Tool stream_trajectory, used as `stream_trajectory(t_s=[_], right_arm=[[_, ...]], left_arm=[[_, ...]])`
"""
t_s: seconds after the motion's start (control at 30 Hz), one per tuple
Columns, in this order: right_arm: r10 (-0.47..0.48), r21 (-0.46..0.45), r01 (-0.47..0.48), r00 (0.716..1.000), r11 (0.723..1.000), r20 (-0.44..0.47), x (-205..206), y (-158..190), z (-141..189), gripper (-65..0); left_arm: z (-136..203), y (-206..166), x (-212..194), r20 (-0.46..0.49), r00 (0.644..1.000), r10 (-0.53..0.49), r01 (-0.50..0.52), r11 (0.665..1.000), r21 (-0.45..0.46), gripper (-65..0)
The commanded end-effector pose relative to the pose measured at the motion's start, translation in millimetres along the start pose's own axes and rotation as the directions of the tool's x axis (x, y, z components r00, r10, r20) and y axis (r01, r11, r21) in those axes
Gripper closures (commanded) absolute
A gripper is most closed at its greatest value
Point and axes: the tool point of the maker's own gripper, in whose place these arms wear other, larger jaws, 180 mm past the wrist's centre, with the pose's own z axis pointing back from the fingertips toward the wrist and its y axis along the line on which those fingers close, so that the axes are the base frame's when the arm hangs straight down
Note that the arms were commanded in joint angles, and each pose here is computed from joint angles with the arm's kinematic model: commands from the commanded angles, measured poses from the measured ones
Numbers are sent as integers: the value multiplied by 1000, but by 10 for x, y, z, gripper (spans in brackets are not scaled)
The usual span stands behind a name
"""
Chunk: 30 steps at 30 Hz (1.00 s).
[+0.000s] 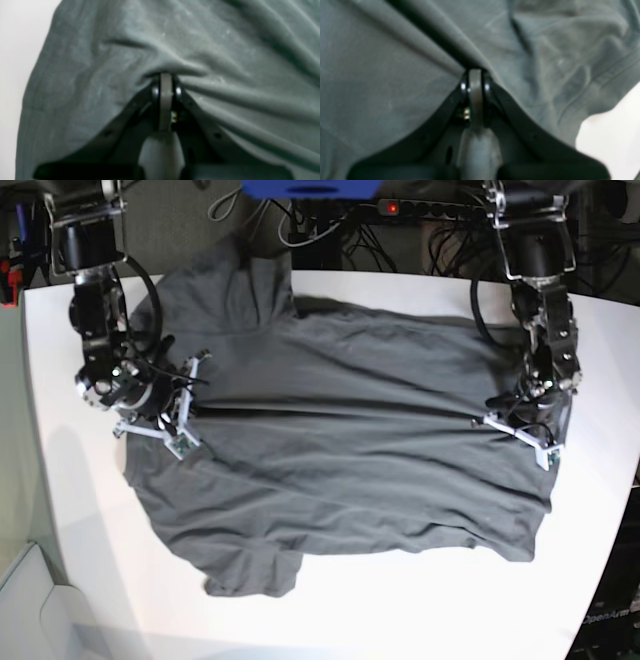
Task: Layout the t-shirt on the table in an organized manner, then fold the t-shirt properly
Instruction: 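Drag the shirt with both grippers toward the collar to straighten it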
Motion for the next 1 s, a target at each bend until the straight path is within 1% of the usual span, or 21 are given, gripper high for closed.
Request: stream_trajectory(t_s=[0.0, 0.3, 0.33, 0.4, 0.5, 0.6, 0.7, 0.8, 0.87, 0.97], right_arm=[[10, -23, -12, 997, 1000, -74, -141, -93, -10, 0], [-12, -43, 9, 997, 999, -77, -17, -326, -75, 0], [-4, -51, 1, 997, 999, -71, 12, -344, -47, 0], [19, -74, -21, 999, 997, -31, 135, -354, 57, 0], [92, -120, -92, 996, 988, -5, 189, -337, 312, 0], [139, -159, -130, 989, 979, 47, 406, -335, 492, 0], [158, -182, -142, 985, 973, 75, 566, -404, 545, 0], [137, -190, -120, 988, 974, 76, 663, -575, 482, 0], [118, -188, -100, 989, 977, 87, 808, -691, 403, 0], [78, -164, -65, 994, 984, 75, 906, -877, 214, 0]], left_arm=[[-2, 139, -245, -101, 995, -7, 12, 999, 47, -3], [-50, -17, 252, -21, 1000, 9, -8, 1000, 21, -3], [-51, -31, 299, -13, 1000, 10, -10, 1000, 19, -3], [-35, -55, 388, 6, 1000, 10, -10, 1000, 14, -3], [29, -67, 487, 40, 999, 7, -7, 1000, 10, -3], [145, -107, 681, 103, 995, 4, -4, 1000, -3, -3], [257, -154, 873, 163, 987, -3, 6, 1000, -13, -3], [276, -198, 967, 184, 983, 2, 2, 1000, -22, -3], [296, -259, 1127, 214, 977, 12, -5, 999, -34, -3], [313, -360, 1411, 258, 966, 28, -15, 998, -54, -3]])
